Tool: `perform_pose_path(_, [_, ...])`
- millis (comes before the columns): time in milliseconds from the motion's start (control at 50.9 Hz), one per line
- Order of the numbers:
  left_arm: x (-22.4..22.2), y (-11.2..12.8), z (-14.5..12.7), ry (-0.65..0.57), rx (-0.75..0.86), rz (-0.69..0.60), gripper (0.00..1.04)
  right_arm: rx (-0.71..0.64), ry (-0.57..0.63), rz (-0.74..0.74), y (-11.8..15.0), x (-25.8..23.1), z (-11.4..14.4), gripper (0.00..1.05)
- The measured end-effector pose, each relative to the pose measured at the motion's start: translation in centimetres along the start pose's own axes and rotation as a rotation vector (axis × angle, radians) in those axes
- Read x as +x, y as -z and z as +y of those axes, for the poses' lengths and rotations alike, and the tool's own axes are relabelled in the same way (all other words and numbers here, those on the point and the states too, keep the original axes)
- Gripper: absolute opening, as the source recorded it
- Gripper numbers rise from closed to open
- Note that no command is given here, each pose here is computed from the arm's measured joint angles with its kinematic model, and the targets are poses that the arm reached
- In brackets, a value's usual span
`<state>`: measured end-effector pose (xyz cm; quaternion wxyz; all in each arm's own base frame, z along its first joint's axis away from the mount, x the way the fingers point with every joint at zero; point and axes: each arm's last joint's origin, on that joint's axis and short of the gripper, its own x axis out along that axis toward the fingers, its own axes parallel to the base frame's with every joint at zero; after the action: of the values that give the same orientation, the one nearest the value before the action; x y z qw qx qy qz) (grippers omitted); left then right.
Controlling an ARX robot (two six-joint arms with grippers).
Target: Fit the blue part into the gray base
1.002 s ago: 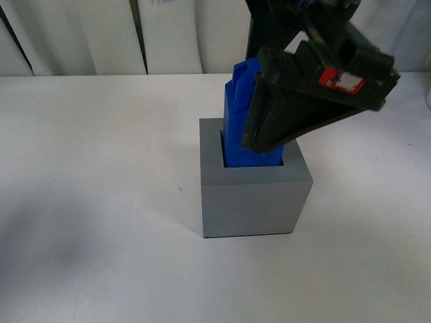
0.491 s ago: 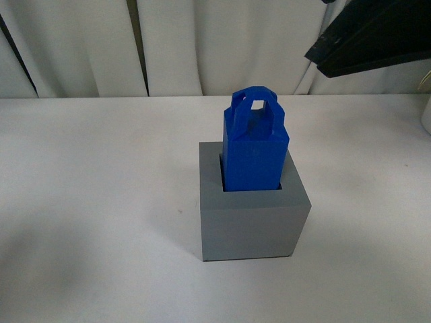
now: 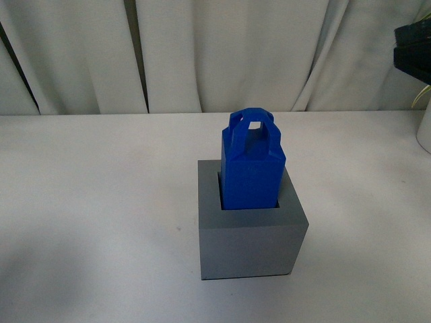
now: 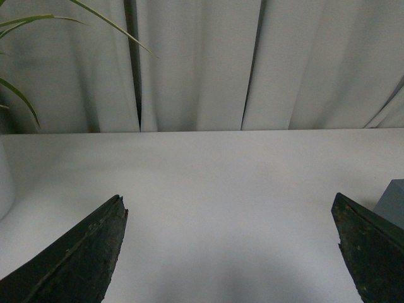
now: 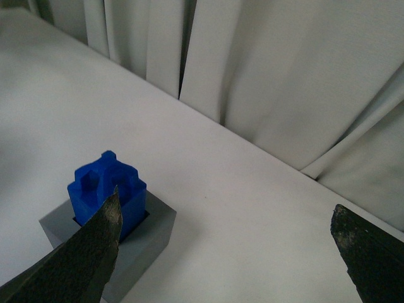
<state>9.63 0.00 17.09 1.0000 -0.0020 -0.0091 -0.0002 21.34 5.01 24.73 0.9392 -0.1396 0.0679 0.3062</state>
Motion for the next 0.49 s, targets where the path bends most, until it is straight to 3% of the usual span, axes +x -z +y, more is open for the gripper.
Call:
perform_pose_path(236, [0.0,0.0,0.0,0.000,0.000,0.000,0.99,0.087,0.008,-0.005,0.3,-0.1,0.1,0.97])
perform_pose_path(275, [0.0,0.0,0.0,0.000,0.000,0.000,0.99,0.105,0.099,-0.019,0.4,0.0,0.3,0.94])
perform_pose_path(295, [0.0,0.0,0.0,0.000,0.000,0.000,0.99,0.124,0.232,-0.046,0.7,-0.1,0.4,0.88])
perform_pose_path(354, [0.0,0.0,0.0,0.000,0.000,0.000,0.99,0.187,0.479,-0.098,1.8,-1.0,0.5,0.76])
perform_pose_path(393, [0.0,0.0,0.0,-0.002,0.000,0.000,0.99,0.226,0.590,-0.115,2.5,-1.8,0.5,0.67])
perform_pose_path(491, [0.0,0.0,0.0,-0.001,0.000,0.000,0.99,0.260,0.624,-0.127,3.9,-3.1,0.8,0.47])
